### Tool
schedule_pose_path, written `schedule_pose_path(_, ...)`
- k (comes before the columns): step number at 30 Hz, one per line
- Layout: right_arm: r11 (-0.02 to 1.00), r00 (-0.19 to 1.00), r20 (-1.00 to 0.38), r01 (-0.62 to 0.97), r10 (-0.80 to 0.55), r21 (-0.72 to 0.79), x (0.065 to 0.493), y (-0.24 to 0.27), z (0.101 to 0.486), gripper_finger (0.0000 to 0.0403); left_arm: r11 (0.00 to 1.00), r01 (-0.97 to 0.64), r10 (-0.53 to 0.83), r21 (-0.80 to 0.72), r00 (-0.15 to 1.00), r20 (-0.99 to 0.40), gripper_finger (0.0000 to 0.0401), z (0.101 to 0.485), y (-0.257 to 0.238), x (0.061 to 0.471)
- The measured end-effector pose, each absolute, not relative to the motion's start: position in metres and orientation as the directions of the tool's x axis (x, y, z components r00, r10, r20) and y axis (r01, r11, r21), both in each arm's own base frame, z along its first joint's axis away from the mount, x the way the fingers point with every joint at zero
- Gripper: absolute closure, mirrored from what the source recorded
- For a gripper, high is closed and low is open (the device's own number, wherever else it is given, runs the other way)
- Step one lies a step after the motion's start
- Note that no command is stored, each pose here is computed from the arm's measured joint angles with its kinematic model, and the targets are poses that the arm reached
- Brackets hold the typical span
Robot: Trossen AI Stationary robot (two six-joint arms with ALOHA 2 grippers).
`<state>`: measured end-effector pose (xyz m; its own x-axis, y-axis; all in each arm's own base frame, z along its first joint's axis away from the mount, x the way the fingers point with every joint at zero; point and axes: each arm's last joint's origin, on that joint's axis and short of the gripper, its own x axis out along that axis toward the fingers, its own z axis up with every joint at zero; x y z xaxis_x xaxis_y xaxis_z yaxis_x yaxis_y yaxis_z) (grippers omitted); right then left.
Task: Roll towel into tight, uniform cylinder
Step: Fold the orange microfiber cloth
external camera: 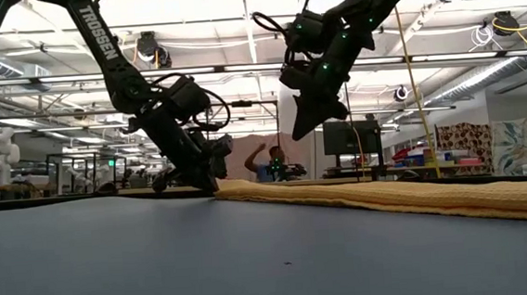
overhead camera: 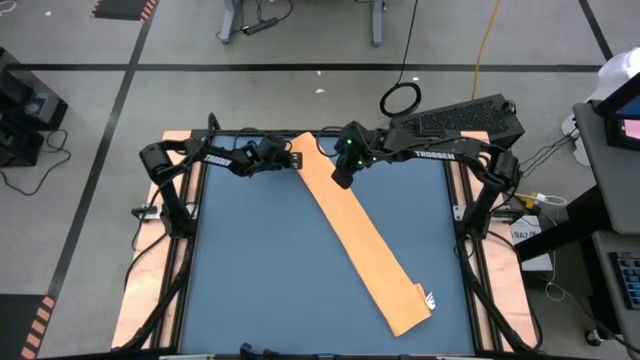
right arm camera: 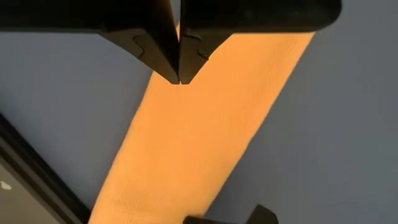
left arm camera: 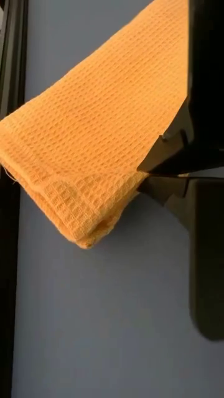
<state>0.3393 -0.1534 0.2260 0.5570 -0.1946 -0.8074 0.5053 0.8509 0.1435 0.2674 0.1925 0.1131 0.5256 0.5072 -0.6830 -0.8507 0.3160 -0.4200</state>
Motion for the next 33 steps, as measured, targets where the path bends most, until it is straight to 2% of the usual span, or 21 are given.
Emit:
schedule_pose_path(7,0.868,0.489,-0.858,0.482,-0.157,0.116,0.334,-0.146,0.221,0.0403,0.38,-0.831,0.513,-0.405,0.554,-0.655,0.0399,0.119,0.197,0.266)
schedule_pose_path(15,0.879,0.482,-0.862,0.466,-0.157,0.101,0.333,-0.147,0.221,0.0403,0.466,-0.807,0.518,-0.362,0.581,-0.628,0.04,0.133,0.206,0.275)
schedule_pose_path(23,0.884,0.477,-0.865,0.458,-0.155,0.094,0.333,-0.146,0.22,0.0403,0.357,-0.88,0.484,-0.312,0.46,-0.745,0.0399,0.129,0.203,0.271)
schedule_pose_path(26,0.886,0.477,-0.865,0.454,-0.155,0.092,0.333,-0.146,0.22,0.0403,0.34,-0.9,0.52,-0.274,0.423,-0.742,0.0375,0.129,0.2,0.272)
schedule_pose_path(33,0.886,0.471,-0.869,0.454,-0.152,0.091,0.332,-0.146,0.22,0.0403,0.263,-0.922,0.544,-0.283,0.384,-0.746,0.0263,0.128,0.199,0.272)
